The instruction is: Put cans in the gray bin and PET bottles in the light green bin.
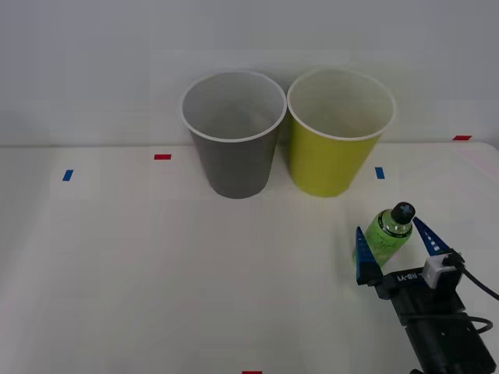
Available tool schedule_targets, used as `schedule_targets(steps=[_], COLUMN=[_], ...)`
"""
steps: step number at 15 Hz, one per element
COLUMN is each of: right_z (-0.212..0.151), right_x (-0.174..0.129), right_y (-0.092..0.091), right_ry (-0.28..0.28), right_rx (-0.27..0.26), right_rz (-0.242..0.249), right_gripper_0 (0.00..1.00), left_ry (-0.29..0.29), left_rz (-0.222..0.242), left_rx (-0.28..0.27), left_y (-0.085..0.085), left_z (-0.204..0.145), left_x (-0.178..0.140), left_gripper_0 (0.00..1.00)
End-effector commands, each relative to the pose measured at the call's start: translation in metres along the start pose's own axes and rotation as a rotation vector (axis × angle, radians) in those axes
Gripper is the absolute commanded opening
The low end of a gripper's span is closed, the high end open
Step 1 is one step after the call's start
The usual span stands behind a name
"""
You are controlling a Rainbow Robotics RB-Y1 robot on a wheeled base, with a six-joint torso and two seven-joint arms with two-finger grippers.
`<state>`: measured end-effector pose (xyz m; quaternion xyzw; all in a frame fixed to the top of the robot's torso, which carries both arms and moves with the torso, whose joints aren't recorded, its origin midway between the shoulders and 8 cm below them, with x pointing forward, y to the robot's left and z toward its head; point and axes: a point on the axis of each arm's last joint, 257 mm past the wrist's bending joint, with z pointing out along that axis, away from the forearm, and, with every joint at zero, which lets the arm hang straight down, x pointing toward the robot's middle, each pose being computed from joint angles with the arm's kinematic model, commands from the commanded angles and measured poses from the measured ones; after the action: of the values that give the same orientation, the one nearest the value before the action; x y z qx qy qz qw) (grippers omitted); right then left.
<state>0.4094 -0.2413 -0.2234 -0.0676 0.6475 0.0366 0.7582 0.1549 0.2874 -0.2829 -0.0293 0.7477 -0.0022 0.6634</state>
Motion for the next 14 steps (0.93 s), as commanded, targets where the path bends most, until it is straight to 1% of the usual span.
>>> schedule_targets(steps=[1,2,3,4,7,11,13,14], right_z=[0.0042,0.0047,0.0053,0.0059,0.0066,0.0062,0.0077,0.0097], right_x=[0.0008,0.001,0.0012,0.0018,0.0021,0.003,0.0008,-0.0036], right_y=[-0.0005,-0.0007,-0.0009,-0.0009,-0.0008,0.0005,-0.0011,-0.0033], right_ry=[0.007,0.008,0.01,0.014,0.016,0.018,0.017,0.027], right_rx=[-0.002,-0.001,-0.001,0.0,0.001,0.001,0.006,0.017], right_rz=[-0.018,-0.02,-0.02,-0.016,-0.014,-0.009,-0.009,-0.014], right_gripper_0=[0.81,0.5,0.14,0.05,0.02,0.01,0.0,0.0], left_ry=[0.0,0.0,0.0,0.0,0.0,0.0,0.0,0.0], left_rz=[0.0,0.0,0.0,0.0,0.0,0.0,0.0,0.0], left_rx=[0.0,0.0,0.0,0.0,0.0,0.0,0.0,0.0], left_y=[0.0,0.0,0.0,0.0,0.0,0.0,0.0,0.0], left_z=[0.0,0.0,0.0,0.0,0.0,0.0,0.0,0.0], left_x=[0.0,0.0,0.0,0.0,0.0,0.0,0.0,0.0], left_gripper_0=[1.0,1.0,1.0,1.0,1.0,1.0,1.0,1.0])
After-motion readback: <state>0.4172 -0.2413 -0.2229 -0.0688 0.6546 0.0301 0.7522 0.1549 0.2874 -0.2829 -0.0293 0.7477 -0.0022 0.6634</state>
